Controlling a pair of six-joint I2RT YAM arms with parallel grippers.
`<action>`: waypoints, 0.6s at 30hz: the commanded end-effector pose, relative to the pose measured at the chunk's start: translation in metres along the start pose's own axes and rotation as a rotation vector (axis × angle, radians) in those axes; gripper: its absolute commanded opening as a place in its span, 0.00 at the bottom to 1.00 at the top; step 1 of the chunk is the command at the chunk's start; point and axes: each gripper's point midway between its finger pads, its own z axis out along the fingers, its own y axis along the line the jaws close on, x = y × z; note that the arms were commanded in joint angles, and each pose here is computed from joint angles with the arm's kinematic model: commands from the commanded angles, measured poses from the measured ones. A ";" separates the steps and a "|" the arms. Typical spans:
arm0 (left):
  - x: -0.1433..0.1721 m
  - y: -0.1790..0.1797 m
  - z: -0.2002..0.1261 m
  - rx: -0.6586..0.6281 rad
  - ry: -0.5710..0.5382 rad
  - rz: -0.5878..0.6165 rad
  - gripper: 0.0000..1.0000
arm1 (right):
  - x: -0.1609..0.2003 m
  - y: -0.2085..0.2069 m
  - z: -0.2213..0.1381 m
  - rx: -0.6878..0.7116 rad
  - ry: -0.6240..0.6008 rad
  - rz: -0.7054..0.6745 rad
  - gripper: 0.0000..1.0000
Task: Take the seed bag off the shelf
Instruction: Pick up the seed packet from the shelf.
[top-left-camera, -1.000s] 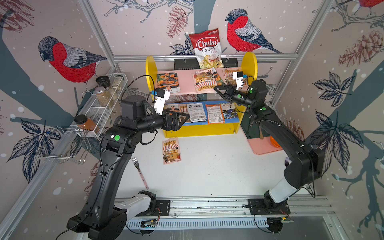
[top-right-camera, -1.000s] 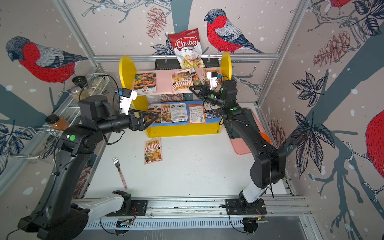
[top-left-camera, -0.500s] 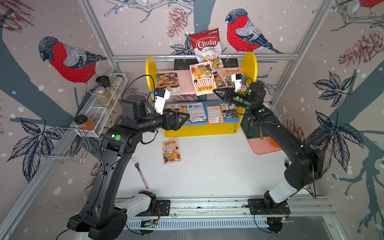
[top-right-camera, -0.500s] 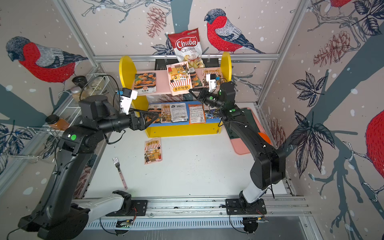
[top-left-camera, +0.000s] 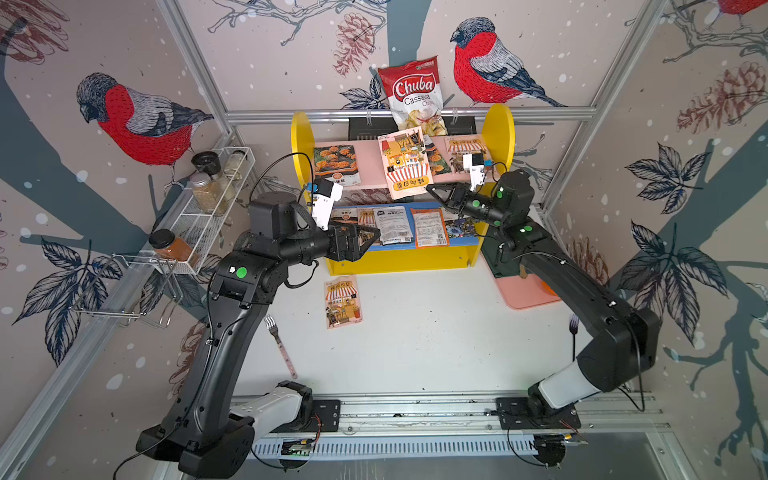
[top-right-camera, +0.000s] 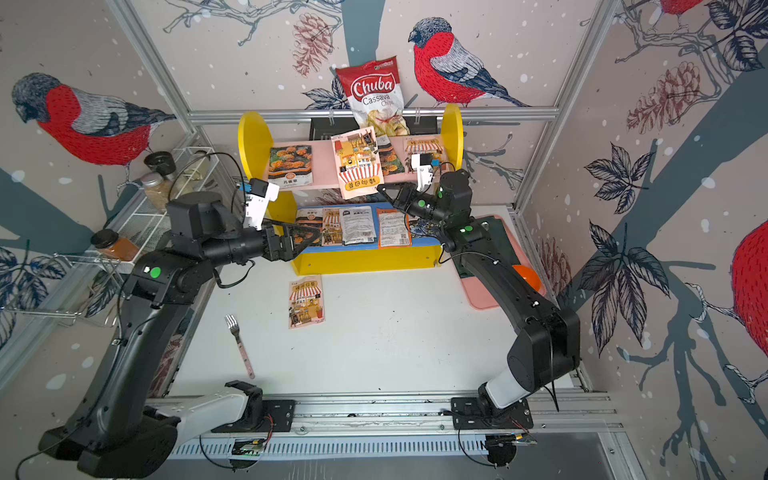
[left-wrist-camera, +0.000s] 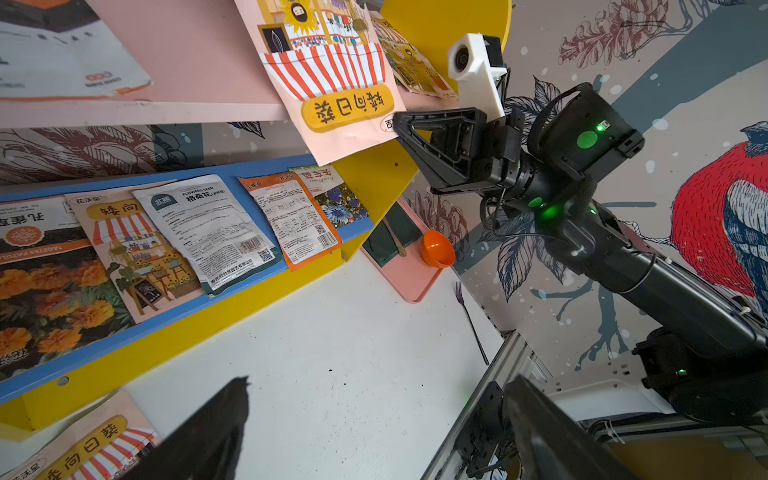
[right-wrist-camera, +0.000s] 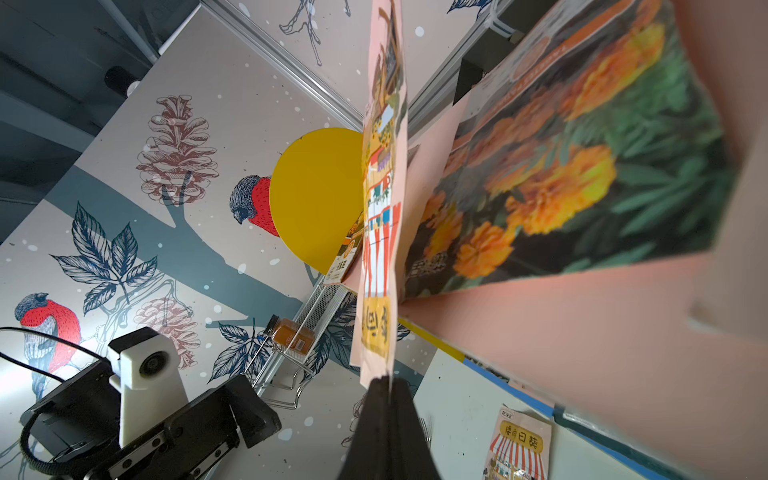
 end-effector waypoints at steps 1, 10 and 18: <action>-0.019 -0.004 -0.001 0.018 -0.085 0.036 0.97 | -0.002 0.013 -0.004 -0.025 -0.024 -0.057 0.00; -0.033 0.006 0.031 0.099 -0.156 0.016 0.97 | 0.009 0.027 -0.015 -0.054 -0.026 -0.067 0.00; -0.048 0.007 0.052 0.192 -0.228 -0.004 0.96 | 0.014 0.032 -0.020 -0.063 -0.028 -0.075 0.00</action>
